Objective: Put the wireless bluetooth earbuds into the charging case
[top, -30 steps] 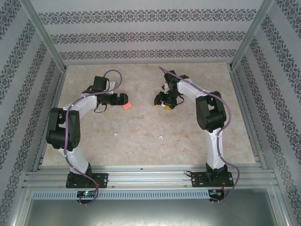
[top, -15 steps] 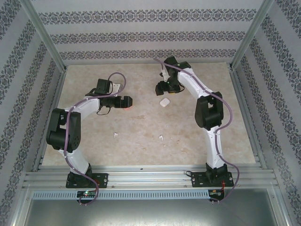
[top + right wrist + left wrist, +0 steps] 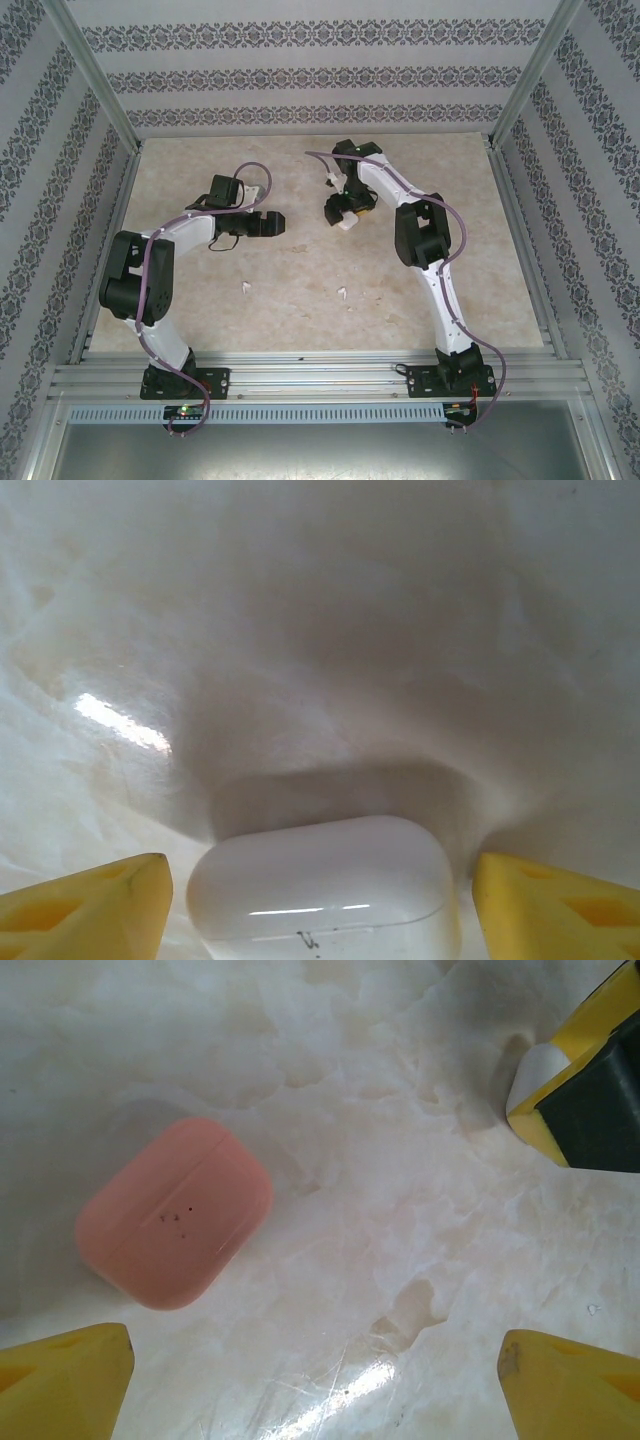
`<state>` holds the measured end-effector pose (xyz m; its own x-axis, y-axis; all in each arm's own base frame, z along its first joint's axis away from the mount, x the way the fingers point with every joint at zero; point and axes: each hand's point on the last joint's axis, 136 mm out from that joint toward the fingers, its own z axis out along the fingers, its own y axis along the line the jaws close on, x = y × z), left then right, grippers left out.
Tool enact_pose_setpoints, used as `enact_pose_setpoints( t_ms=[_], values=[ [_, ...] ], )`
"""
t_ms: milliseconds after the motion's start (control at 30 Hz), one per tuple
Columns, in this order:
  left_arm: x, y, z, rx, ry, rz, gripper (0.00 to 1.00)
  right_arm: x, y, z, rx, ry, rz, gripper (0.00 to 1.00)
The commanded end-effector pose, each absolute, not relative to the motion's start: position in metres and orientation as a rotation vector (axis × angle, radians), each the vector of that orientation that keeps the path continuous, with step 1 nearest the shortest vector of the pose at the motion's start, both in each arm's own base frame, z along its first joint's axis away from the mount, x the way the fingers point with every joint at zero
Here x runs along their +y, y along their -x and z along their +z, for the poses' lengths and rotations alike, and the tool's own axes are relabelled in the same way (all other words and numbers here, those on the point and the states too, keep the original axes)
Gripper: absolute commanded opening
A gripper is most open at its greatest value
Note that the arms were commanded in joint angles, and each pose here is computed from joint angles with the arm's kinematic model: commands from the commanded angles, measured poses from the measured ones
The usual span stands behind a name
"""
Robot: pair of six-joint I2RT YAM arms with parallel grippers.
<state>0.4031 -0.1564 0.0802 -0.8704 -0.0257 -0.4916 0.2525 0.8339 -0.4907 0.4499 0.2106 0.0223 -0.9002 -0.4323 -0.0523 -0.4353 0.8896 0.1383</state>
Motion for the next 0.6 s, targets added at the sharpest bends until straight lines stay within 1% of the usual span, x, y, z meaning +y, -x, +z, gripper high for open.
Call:
enact_pose_setpoints(
  t_ms=[0, 133, 333, 400, 567],
  values=[
    [-0.163, -0.404, 0.098, 2.461, -0.187, -0.780, 0.93, 0.206, -0.441, 0.014, 3.078, 0.716, 0.181, 0.77],
    [-0.162, -0.402, 0.102, 2.448, -0.183, -0.777, 0.92, 0.207, -0.434, 0.012, 3.104, 0.675, 0.183, 0.71],
    [-0.160, -0.394, 0.107, 2.423, -0.178, -0.779, 0.90, 0.215, -0.416, 0.013, 3.130, 0.582, 0.227, 0.58],
    [-0.160, -0.391, 0.109, 2.411, -0.175, -0.787, 0.89, 0.218, -0.408, 0.014, 3.143, 0.532, 0.252, 0.56],
    [-0.164, -0.383, 0.116, 2.360, -0.176, -0.815, 0.87, 0.229, -0.395, 0.023, 3.140, 0.254, 0.494, 0.53]
  ],
)
